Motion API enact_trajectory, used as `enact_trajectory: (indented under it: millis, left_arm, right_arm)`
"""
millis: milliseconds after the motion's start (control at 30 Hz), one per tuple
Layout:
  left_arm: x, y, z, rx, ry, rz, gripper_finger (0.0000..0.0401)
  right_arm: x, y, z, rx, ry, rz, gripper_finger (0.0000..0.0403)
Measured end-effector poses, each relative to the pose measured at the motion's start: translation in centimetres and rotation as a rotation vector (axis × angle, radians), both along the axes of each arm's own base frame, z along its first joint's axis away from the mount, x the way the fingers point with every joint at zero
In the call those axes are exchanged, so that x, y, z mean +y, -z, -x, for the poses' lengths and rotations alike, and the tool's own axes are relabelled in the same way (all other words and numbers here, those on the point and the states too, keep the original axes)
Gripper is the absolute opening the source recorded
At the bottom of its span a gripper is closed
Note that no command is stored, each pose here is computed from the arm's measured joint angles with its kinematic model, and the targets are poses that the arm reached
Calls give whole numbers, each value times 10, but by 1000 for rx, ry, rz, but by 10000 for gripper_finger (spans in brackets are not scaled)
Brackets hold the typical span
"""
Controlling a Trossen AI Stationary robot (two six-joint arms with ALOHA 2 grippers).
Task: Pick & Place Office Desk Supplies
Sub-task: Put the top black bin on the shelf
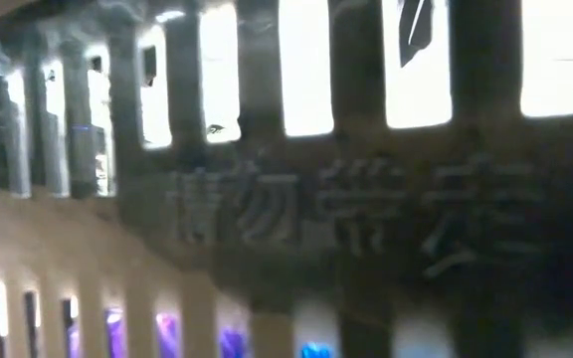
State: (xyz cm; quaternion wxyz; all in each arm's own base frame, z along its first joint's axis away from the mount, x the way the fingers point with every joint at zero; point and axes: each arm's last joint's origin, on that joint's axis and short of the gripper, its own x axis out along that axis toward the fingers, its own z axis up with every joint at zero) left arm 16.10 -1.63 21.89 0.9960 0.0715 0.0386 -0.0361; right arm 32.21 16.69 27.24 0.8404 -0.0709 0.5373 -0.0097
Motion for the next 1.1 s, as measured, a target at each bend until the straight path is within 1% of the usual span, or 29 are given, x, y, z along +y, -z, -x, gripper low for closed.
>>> enact_trajectory:
  millis: [133,267,400,467,567,667,733,833,933,1100]
  left_arm:
    - [-3,10,7,-19,-21,8,268]
    - [-6,25,19,-73,-23,55,268]
    - [-7,39,30,-129,0,115,268]
    - [-8,45,34,-129,33,132,268]
    - [-11,44,38,-141,104,146,268]
    - [-14,40,41,-181,172,124,268]
    - [-14,36,45,-223,196,109,268]
    - [-13,33,49,-253,188,96,268]
    - [-9,36,52,-225,129,93,268]
    - [-5,42,59,-166,86,110,268]
  right_arm:
    - [0,0,0,1,-1,-2,185]
    - [0,0,0,4,-3,-7,185]
    - [0,0,0,4,-3,-7,185]
    - [0,0,0,4,-3,-7,185]
    - [0,0,0,7,-5,-13,185]
    - [0,0,0,9,-5,-17,185]
    - [1,0,0,10,2,-23,185]
    - [1,0,0,10,7,-26,185]
    - [2,0,1,10,6,-27,185]
    - [5,0,3,13,-27,-18,185]
